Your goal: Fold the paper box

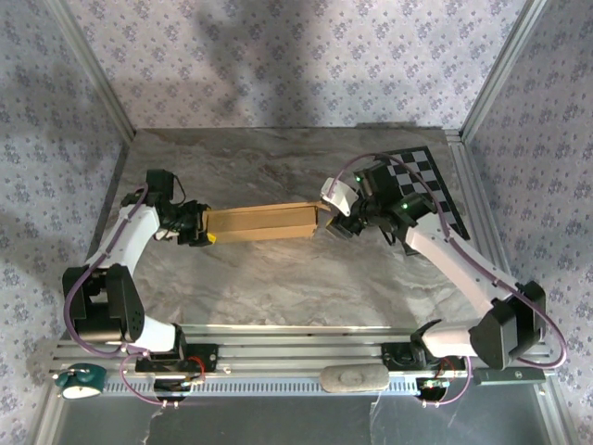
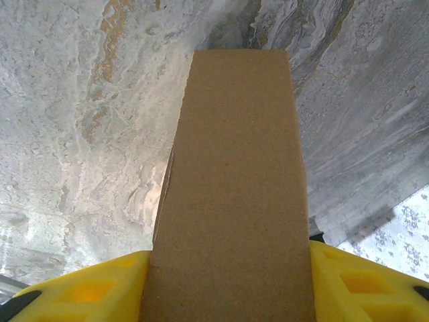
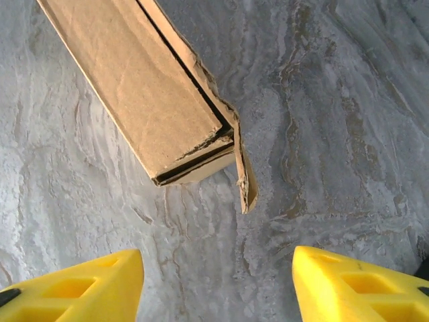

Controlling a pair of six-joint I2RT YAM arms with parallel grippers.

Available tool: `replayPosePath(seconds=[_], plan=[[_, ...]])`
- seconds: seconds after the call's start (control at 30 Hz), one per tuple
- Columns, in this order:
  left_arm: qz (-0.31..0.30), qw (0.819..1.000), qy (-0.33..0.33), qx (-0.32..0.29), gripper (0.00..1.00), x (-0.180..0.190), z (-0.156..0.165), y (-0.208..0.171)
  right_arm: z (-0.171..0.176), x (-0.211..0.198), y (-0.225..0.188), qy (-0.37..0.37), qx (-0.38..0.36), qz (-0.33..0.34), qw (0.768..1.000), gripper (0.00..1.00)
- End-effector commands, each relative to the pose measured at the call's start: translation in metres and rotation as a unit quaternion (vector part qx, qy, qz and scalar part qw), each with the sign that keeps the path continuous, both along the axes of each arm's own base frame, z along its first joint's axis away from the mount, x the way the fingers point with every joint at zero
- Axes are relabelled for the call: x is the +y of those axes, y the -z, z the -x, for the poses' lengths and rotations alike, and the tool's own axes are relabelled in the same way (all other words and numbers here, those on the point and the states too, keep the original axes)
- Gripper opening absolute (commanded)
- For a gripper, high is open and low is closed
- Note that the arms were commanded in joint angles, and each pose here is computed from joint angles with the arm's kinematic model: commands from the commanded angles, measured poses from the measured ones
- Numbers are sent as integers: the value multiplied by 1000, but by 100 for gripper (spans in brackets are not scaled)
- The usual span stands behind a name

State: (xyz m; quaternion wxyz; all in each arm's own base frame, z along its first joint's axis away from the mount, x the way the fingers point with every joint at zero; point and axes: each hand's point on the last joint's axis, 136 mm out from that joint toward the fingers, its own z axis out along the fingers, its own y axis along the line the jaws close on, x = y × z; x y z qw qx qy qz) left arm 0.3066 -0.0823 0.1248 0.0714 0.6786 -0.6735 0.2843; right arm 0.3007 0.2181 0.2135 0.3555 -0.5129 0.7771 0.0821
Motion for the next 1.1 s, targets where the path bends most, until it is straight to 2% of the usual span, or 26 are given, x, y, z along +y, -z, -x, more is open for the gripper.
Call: replayPosePath(seconds=[0.0,0.2,0.47,0.67,0.83,0.87,0.93,1.07], plan=[[-22,1000,-1,16,46,9,0,6,-5,12,-8,-52,-17,22,998,58],[-21,1000,2,16,45,9,-2,7,-15,21,2,-47,6,39,998,49],[-22,1000,5,11,45,9,-4,6,-18,33,0,-45,34,33,998,29],[-23,1000,10,11,45,9,-5,8,-21,39,6,-36,53,35,997,19],[-23,1000,14,-2,47,9,-9,6,-23,40,4,-22,61,34,997,0],[-24,1000,16,-5,48,9,-9,5,-22,40,2,-21,62,32,997,0],[-28,999,22,-16,54,10,-11,3,-20,39,0,-23,66,29,997,0],[-53,997,35,-49,80,22,-13,-6,-18,36,-1,-22,83,27,996,0]])
